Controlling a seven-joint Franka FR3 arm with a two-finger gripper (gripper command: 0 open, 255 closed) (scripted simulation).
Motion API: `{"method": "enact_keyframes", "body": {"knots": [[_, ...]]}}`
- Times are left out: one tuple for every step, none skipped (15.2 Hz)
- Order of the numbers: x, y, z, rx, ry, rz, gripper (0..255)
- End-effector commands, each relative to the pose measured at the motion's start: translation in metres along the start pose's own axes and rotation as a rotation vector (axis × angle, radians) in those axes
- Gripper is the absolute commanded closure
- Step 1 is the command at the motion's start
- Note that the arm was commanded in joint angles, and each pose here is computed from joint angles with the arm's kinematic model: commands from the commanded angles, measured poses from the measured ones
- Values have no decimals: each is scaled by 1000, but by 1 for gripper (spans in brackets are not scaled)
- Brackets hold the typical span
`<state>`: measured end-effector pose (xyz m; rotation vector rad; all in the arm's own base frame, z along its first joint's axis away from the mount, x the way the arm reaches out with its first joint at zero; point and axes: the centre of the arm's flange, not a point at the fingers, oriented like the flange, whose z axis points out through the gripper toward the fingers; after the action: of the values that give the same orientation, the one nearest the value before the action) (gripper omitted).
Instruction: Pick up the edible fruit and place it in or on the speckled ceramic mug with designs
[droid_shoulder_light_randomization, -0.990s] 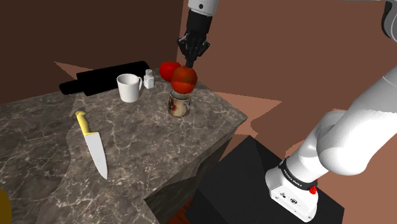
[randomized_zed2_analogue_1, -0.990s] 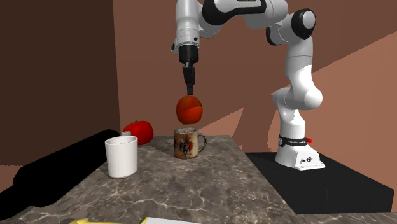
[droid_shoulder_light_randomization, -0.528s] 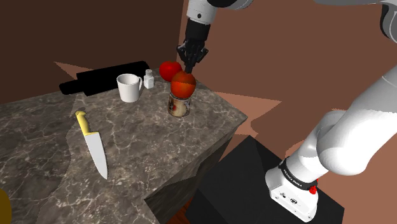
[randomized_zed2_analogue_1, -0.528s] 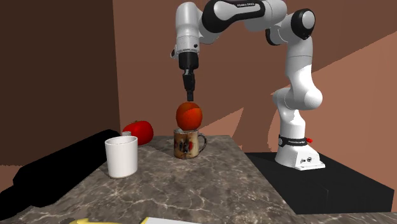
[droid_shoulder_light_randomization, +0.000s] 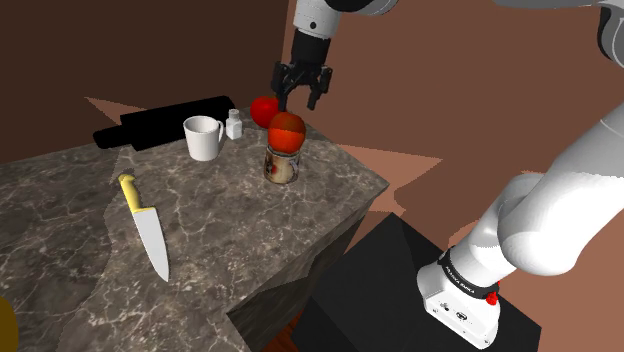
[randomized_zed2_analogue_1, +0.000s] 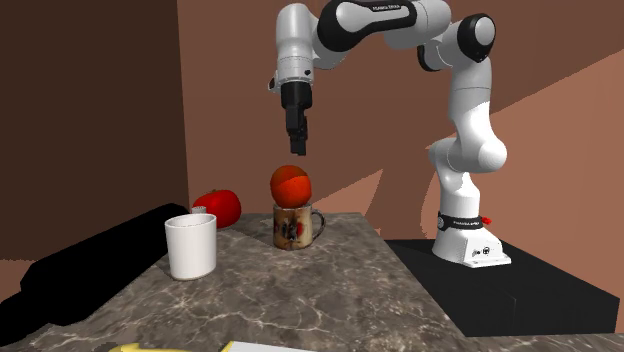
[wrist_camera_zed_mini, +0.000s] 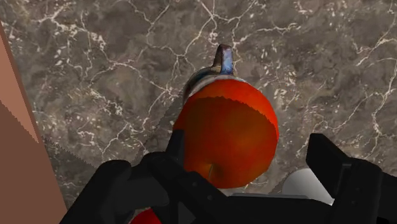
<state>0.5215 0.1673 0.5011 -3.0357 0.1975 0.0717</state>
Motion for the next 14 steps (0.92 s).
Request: {"method": "enact_keyframes", "body": {"knots": [[0, 0, 0, 0, 0, 0, 0], [0, 0, 0, 0, 0, 0, 0], [0, 0, -13, 0, 0, 0, 0], [0, 0, -26, 0, 0, 0, 0], [0, 0, -40, 0, 0, 0, 0], [0, 0, -50, 0, 0, 0, 0], [0, 0, -50, 0, 0, 0, 0], [0, 0, -50, 0, 0, 0, 0], [0, 0, -50, 0, 0, 0, 0], [0, 0, -50, 0, 0, 0, 0], [0, 0, -50, 0, 0, 0, 0], [0, 0, -50, 0, 0, 0, 0], [0, 0, -50, 0, 0, 0, 0], [0, 0, -50, 0, 0, 0, 0]]}}
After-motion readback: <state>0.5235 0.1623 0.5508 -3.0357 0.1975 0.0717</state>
